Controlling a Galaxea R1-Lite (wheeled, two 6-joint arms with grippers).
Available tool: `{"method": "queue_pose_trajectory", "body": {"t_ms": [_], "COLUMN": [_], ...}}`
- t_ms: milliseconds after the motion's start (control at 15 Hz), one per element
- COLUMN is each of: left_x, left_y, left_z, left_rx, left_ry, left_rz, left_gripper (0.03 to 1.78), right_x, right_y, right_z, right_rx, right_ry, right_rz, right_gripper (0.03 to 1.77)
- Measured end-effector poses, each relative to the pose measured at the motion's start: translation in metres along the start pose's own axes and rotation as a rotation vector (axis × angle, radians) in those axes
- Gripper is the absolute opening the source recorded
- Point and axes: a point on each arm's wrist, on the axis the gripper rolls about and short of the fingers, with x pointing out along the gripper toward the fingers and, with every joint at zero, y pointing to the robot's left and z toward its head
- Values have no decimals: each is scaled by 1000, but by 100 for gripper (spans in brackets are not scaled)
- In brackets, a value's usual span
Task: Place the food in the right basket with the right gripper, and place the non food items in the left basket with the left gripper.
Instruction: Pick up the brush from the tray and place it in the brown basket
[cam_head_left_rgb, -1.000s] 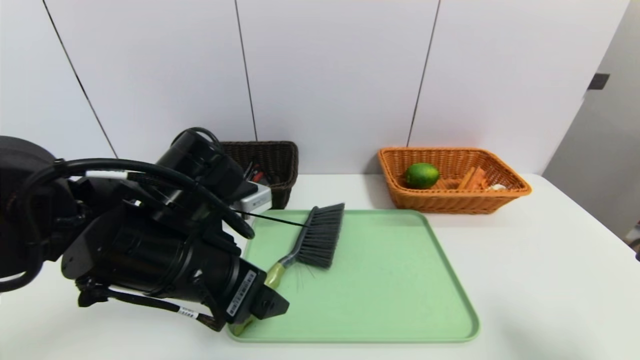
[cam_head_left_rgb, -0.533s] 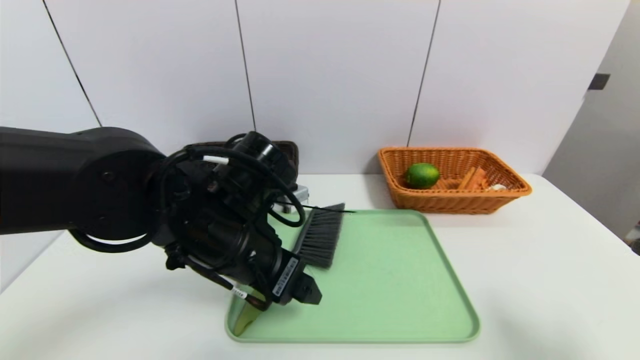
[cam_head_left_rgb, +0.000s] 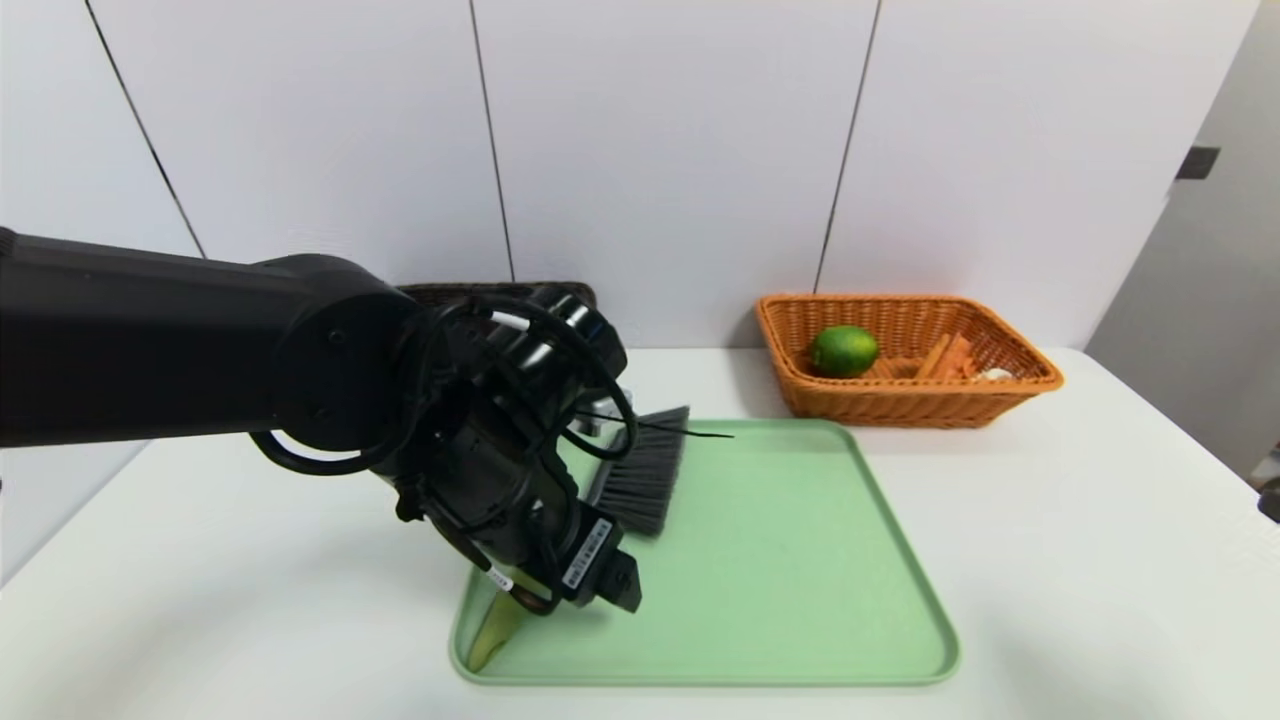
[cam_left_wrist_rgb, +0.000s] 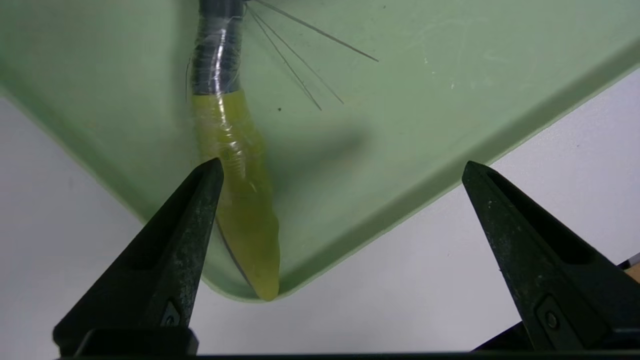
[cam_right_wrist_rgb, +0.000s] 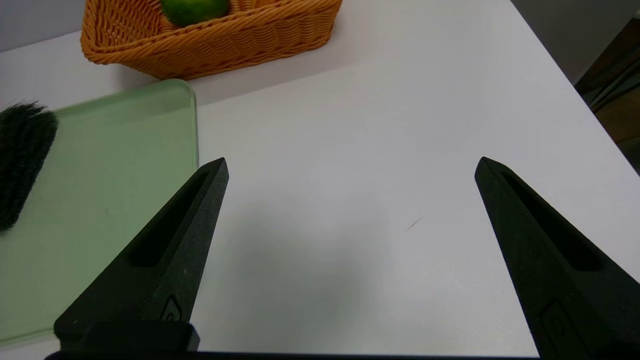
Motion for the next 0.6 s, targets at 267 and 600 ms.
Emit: {"method": "queue_pose_trajectory", "body": {"t_ms": [267, 600], "left_x": [-4, 13], "left_y": [3, 17], "left_z": [-1, -2], "left_rx": [-7, -37], "left_ry": [22, 73], "left_rz": [47, 130], "left_gripper": [169, 169], "right_x": [0, -2], "right_y": [0, -1], "right_z": [-2, -2], "right_rx": [-1, 2], "right_ry": [3, -4], "right_rz": [-2, -2], "right_gripper": [170, 170]}}
